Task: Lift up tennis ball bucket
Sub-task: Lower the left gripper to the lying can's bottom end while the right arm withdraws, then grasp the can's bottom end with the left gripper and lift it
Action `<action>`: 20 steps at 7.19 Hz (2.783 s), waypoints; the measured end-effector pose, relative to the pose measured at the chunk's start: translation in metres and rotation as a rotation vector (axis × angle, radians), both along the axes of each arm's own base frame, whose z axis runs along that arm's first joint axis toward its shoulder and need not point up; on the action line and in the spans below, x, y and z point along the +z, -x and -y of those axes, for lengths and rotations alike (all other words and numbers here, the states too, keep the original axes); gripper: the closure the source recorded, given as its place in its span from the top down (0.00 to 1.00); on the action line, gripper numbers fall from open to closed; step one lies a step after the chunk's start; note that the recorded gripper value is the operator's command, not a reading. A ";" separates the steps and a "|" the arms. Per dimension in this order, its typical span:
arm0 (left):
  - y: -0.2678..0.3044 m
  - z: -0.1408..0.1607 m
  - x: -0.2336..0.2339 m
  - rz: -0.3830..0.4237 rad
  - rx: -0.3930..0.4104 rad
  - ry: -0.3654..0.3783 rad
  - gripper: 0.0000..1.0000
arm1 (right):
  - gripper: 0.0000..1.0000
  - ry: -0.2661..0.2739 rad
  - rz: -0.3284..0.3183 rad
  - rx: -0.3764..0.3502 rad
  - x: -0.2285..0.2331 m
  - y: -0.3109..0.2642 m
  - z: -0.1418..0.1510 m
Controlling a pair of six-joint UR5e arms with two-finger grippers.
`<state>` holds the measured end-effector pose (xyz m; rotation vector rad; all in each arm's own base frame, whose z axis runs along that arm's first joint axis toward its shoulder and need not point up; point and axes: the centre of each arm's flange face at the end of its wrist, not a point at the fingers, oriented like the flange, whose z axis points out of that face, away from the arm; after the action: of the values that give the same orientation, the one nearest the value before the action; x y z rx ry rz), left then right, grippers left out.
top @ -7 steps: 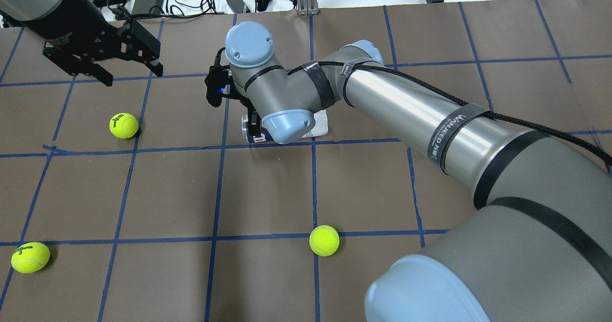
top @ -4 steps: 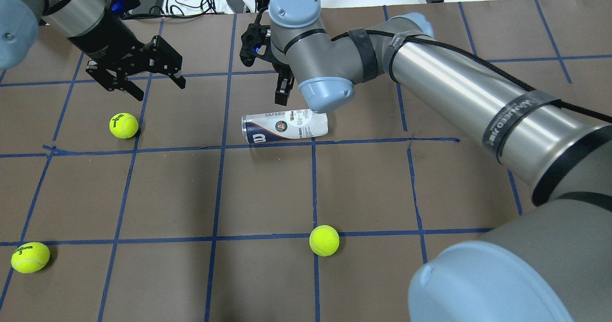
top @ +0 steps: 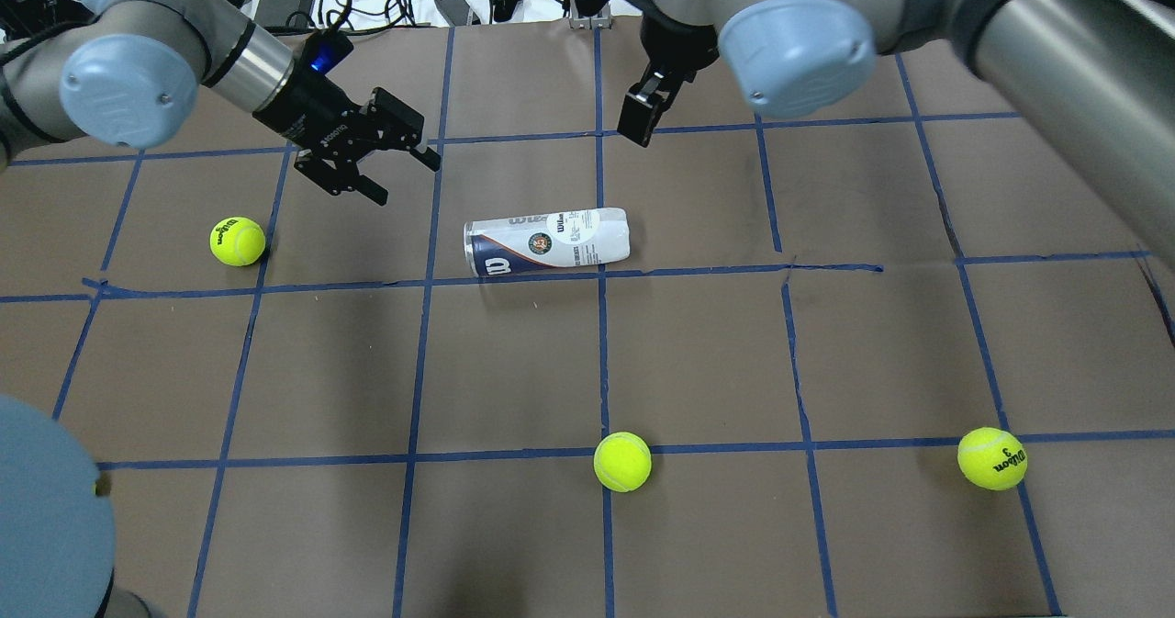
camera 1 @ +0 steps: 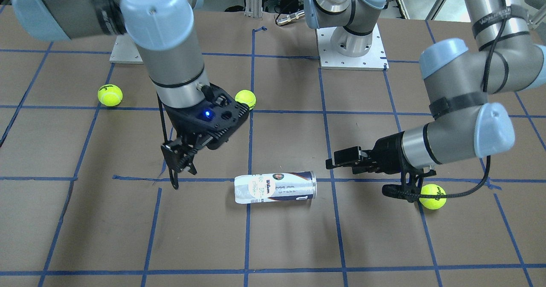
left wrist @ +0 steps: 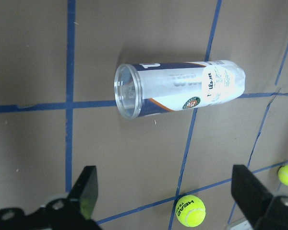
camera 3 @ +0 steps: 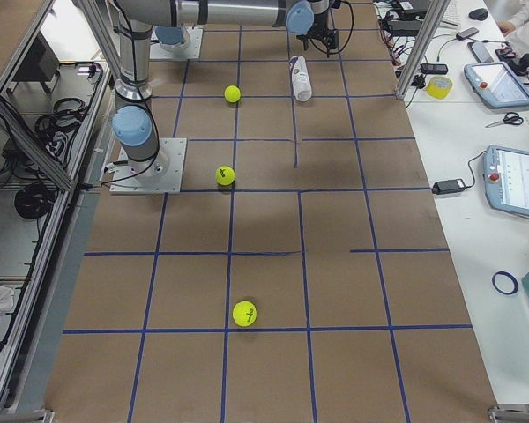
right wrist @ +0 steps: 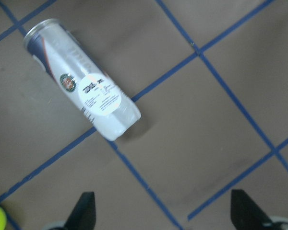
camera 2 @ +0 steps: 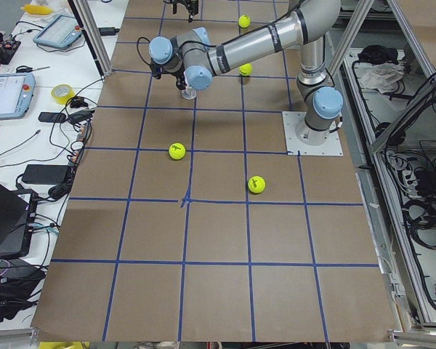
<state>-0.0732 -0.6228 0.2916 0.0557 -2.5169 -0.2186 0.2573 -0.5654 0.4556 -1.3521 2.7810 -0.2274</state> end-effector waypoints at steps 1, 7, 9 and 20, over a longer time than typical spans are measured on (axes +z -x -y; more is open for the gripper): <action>0.000 0.007 -0.029 -0.041 -0.027 0.003 1.00 | 1.00 -0.081 0.011 -0.073 0.030 0.038 -0.024; 0.019 -0.013 -0.121 -0.280 0.017 -0.037 0.93 | 1.00 -0.121 -0.010 -0.653 0.105 0.139 -0.083; 0.022 -0.012 -0.122 -0.296 0.045 -0.043 0.59 | 1.00 -0.123 -0.006 -0.765 0.103 0.120 -0.090; 0.135 -0.023 0.090 0.043 0.342 0.019 0.00 | 1.00 -0.016 0.007 -0.783 0.075 0.119 -0.073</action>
<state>-0.2079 -0.5994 0.3814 0.4824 -2.5027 -0.0542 0.1383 -0.4924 0.5305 -0.1902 3.1336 -0.2197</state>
